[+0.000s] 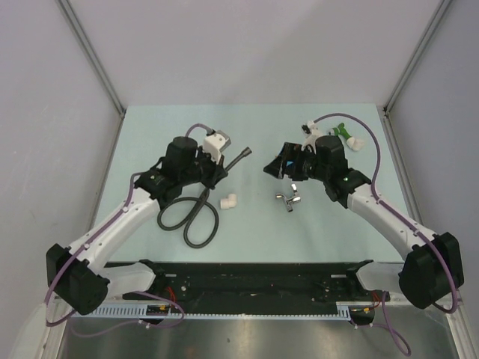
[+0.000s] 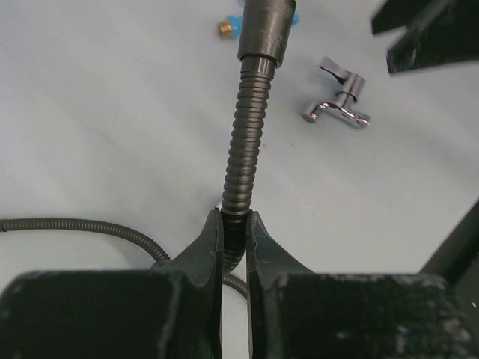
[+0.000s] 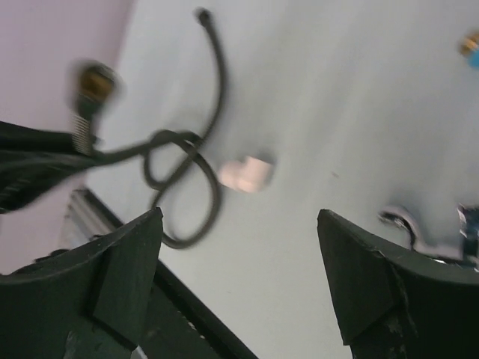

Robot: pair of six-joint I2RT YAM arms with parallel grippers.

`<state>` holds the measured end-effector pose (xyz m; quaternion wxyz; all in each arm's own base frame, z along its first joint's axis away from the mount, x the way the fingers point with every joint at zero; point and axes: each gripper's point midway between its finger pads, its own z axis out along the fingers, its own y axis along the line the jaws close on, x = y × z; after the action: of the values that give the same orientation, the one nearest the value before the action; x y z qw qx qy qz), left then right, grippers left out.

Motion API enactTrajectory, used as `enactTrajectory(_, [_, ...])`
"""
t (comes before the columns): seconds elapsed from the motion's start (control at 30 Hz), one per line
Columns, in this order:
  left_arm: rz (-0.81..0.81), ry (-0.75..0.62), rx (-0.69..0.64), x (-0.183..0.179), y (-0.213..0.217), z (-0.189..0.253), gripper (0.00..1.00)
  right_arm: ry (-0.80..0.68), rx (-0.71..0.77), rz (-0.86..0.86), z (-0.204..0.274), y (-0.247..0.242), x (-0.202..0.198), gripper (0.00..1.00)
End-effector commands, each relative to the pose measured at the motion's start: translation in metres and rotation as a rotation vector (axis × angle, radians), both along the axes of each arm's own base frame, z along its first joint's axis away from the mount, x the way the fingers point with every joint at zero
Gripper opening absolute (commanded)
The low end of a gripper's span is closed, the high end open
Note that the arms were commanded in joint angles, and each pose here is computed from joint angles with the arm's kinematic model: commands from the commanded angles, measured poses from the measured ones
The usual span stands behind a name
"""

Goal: Install the water faucets

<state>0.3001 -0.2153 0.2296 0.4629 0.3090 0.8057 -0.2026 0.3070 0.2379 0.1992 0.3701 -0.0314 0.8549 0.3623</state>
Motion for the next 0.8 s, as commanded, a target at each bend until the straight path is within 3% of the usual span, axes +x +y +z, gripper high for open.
enactTrajectory(0.0, [-0.121, -0.07, -0.041, -0.029, -0.017, 0.014, 0.0, -0.262, 0.29, 0.226, 0.108, 0.042, -0.013, 0.89])
enactTrajectory(0.2, [-0.215, -0.078, -0.055, -0.061, -0.033, 0.013, 0.0, -0.246, 0.401, 0.312, 0.124, 0.059, -0.02, 0.91])
enactTrajectory(0.43, [-0.182, -0.079, -0.042, -0.062, -0.026, 0.011, 0.0, -0.182, 0.449, 0.418, 0.117, 0.077, -0.034, 0.86])
enactTrajectory(0.63, [-0.174, -0.077, -0.038, -0.062, -0.025, 0.01, 0.0, -0.118, 0.453, 0.459, 0.104, 0.084, -0.039, 0.7])
enactTrajectory(0.77, [-0.174, -0.084, -0.044, -0.063, -0.024, 0.013, 0.0, -0.106, 0.44, 0.449, 0.101, 0.082, -0.04, 0.48])
